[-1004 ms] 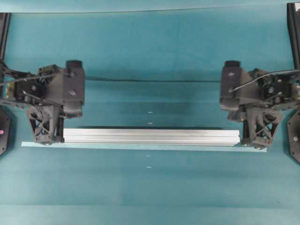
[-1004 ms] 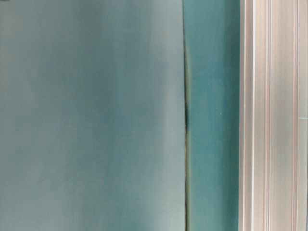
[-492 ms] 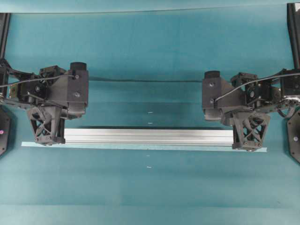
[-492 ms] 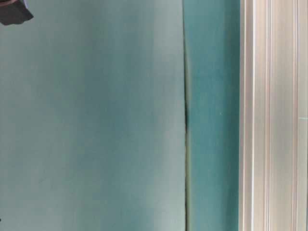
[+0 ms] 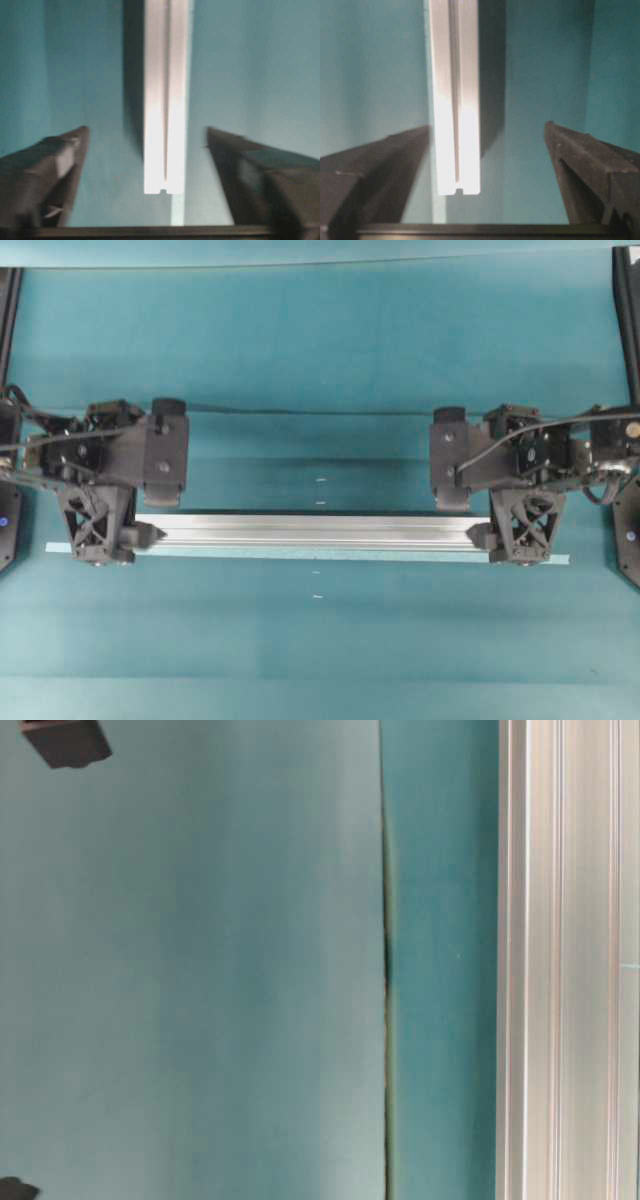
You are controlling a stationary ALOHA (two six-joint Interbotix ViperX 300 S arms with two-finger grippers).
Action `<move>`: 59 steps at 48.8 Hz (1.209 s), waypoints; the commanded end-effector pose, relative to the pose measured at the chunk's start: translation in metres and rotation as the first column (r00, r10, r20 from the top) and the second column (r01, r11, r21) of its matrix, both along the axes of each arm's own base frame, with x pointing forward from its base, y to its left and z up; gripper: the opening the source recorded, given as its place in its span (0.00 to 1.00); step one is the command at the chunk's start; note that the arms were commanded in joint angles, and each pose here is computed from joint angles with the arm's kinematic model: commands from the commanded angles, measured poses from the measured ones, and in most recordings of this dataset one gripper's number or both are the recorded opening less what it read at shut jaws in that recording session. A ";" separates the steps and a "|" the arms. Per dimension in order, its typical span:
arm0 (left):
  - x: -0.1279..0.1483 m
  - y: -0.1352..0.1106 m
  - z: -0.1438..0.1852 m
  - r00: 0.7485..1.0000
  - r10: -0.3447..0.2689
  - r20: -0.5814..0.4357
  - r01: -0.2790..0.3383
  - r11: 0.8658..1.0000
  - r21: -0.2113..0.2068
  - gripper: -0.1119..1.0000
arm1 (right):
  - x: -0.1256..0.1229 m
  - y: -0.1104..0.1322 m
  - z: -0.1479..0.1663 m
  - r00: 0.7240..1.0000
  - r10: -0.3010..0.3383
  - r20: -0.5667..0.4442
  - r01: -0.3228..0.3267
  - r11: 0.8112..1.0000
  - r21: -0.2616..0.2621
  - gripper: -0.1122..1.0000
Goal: Lift the metal rail with both hands and move it towards you.
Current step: 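Close both grippers on the rail near its ends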
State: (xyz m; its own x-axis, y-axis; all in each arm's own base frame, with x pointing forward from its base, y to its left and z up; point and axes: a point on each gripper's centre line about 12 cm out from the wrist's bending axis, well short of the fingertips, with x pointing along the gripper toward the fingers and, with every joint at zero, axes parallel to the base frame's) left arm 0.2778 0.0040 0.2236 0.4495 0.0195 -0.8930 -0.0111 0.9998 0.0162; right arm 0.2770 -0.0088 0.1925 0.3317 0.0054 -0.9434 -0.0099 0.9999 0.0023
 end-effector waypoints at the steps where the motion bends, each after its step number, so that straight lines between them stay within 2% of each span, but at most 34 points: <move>1: 0.003 -0.001 0.000 1.000 -0.006 0.014 0.006 1.000 0.002 0.99 | 0.003 0.001 -0.002 1.000 0.005 0.011 -0.005 1.000 -0.004 1.00; 9: 0.007 -0.001 -0.009 1.000 -0.004 0.009 0.004 1.000 0.001 0.99 | 0.005 0.000 -0.011 1.000 0.004 -0.011 -0.004 1.000 -0.004 1.00; 34: 0.015 0.003 -0.065 0.999 0.021 -0.029 -0.021 1.000 -0.007 0.99 | 0.021 0.004 -0.050 0.999 0.024 -0.023 -0.025 1.000 -0.008 1.00; 46: 0.020 0.003 -0.075 0.999 0.036 -0.013 -0.036 0.999 -0.017 0.99 | 0.018 0.016 -0.070 0.998 0.036 -0.048 -0.035 0.999 0.020 1.00; 59: 0.020 0.003 -0.091 0.999 0.036 -0.023 -0.037 0.999 -0.018 0.99 | 0.013 0.016 -0.087 0.999 0.031 -0.043 -0.030 0.999 0.018 1.00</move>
State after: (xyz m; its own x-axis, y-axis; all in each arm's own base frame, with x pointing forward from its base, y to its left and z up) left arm 0.2944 0.0070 0.1322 0.4162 0.0182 -0.9091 -0.0470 0.9989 -0.0015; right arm 0.2882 0.0067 0.1100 0.2831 0.0302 -0.9586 -0.0429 0.9989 0.0188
